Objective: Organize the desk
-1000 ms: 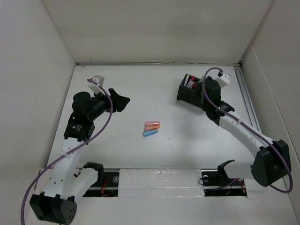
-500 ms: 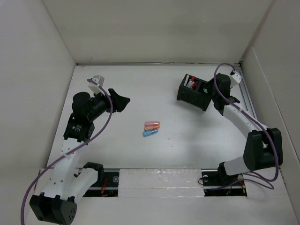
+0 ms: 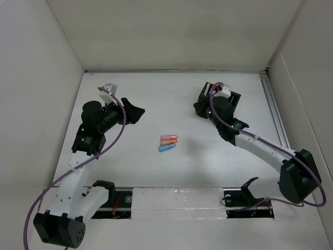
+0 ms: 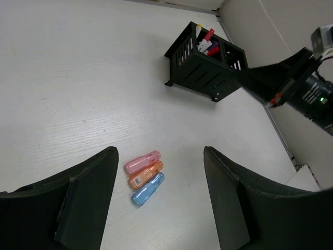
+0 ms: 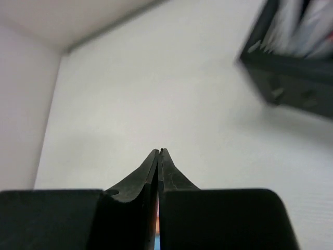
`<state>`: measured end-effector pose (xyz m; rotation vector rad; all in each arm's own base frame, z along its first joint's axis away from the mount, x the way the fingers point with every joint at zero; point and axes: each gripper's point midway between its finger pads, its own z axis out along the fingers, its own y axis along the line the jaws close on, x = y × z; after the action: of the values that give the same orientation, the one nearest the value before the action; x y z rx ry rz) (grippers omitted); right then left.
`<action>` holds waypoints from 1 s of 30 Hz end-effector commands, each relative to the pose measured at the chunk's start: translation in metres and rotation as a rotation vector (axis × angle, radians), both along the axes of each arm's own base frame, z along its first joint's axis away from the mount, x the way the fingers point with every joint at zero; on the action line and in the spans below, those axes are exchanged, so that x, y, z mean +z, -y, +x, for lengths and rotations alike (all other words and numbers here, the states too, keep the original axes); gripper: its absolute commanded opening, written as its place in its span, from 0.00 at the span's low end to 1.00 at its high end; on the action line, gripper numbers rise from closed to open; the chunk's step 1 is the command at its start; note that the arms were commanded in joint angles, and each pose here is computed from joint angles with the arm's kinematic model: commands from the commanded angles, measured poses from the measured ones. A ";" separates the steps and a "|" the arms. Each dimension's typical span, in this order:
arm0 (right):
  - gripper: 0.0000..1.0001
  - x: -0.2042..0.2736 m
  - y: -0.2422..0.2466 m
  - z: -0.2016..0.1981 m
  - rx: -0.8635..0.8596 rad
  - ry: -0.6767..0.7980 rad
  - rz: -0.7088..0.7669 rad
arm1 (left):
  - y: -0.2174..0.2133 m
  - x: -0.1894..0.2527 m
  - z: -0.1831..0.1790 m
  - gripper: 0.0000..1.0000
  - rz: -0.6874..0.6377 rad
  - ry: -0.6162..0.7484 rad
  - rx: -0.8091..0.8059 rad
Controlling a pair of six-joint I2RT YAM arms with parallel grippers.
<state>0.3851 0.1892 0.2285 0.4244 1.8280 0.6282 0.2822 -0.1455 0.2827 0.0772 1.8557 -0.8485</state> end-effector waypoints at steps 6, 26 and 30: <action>0.45 -0.102 -0.123 -0.060 0.393 -0.192 -0.275 | -0.001 0.013 0.008 0.63 -0.001 0.043 0.006; 0.63 -0.166 -0.189 -0.155 0.636 -0.403 -0.375 | -0.001 0.012 0.008 0.62 0.004 0.039 0.004; 0.71 -0.172 -0.182 -0.149 0.579 -0.403 -0.394 | -0.002 0.015 0.007 0.62 -0.001 0.055 0.011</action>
<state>0.2262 0.3658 0.0450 -0.3343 2.4537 0.5694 0.2887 -0.1441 0.2742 0.0570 1.8831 -0.8338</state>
